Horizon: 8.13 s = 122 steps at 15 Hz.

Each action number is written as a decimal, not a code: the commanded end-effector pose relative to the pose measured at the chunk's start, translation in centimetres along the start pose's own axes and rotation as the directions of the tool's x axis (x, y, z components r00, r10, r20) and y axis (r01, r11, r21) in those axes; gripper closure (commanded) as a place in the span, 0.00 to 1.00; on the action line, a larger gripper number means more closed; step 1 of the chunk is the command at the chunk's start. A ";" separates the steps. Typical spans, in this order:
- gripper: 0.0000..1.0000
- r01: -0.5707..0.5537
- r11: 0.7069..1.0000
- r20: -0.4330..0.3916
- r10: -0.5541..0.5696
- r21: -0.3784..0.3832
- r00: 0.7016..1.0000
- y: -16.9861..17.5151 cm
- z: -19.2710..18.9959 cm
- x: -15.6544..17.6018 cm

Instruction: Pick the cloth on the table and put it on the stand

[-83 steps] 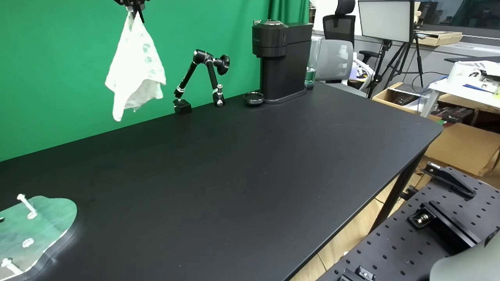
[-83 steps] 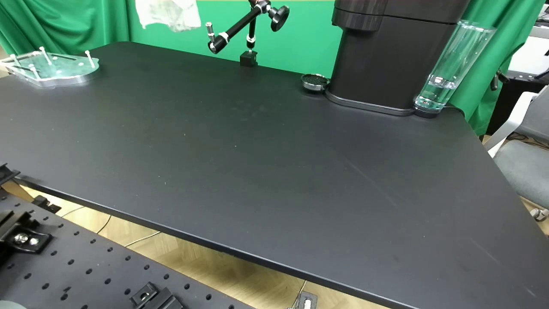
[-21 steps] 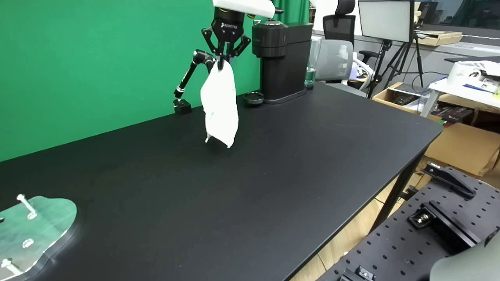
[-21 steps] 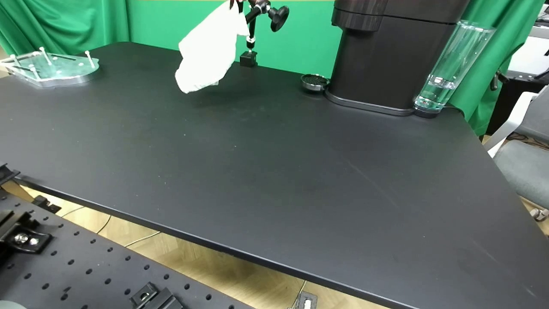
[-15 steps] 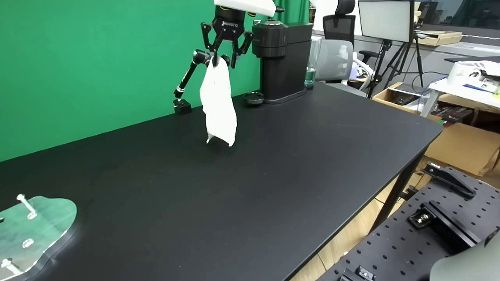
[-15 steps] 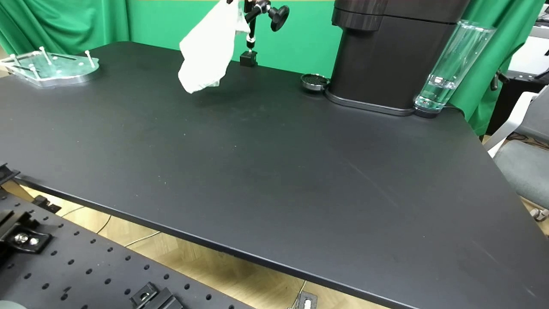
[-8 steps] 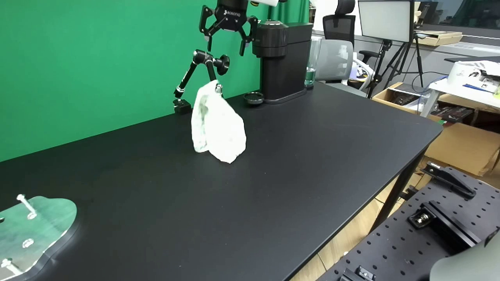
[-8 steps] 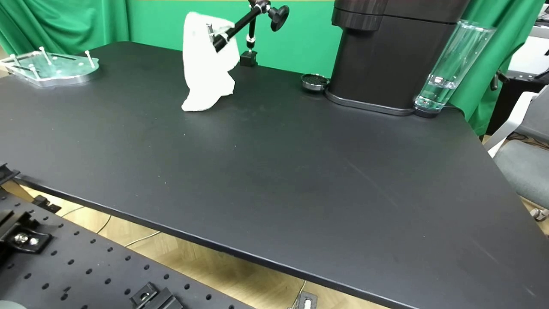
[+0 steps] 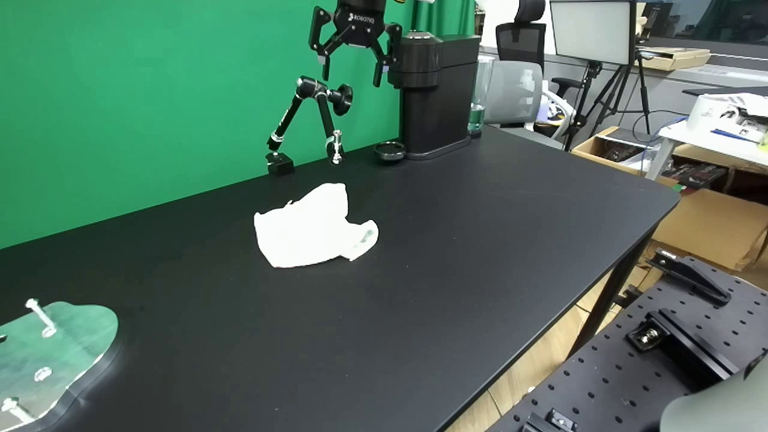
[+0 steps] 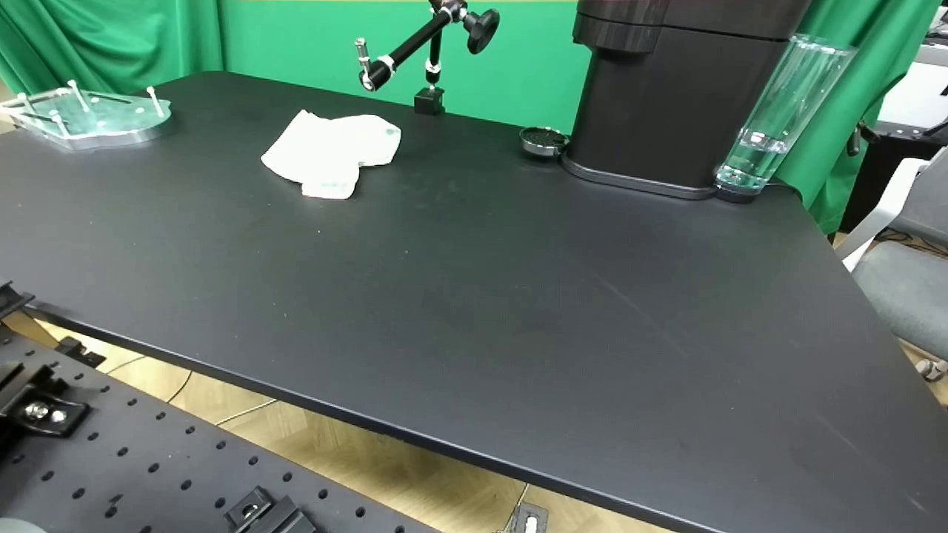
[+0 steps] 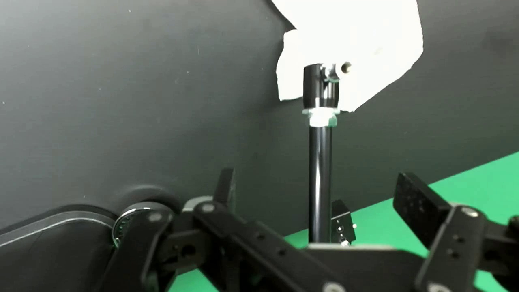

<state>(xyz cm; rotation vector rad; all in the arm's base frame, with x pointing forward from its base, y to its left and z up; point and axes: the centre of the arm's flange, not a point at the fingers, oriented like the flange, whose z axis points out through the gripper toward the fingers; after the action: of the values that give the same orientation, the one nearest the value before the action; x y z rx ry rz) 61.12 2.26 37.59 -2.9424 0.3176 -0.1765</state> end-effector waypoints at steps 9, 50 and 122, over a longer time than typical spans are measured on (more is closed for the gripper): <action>0.00 0.199 0.977 0.158 -0.186 -0.071 0.970 -3.4 3.2 -5.3; 0.00 0.456 0.792 -0.082 -0.528 -0.406 0.845 -14.2 8.4 -4.4; 1.00 -0.258 0.947 -0.425 0.157 -0.192 0.891 -1.1 -5.5 -3.6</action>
<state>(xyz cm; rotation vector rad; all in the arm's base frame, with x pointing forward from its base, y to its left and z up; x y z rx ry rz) 55.87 3.99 43.17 -3.1113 0.6543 -0.7124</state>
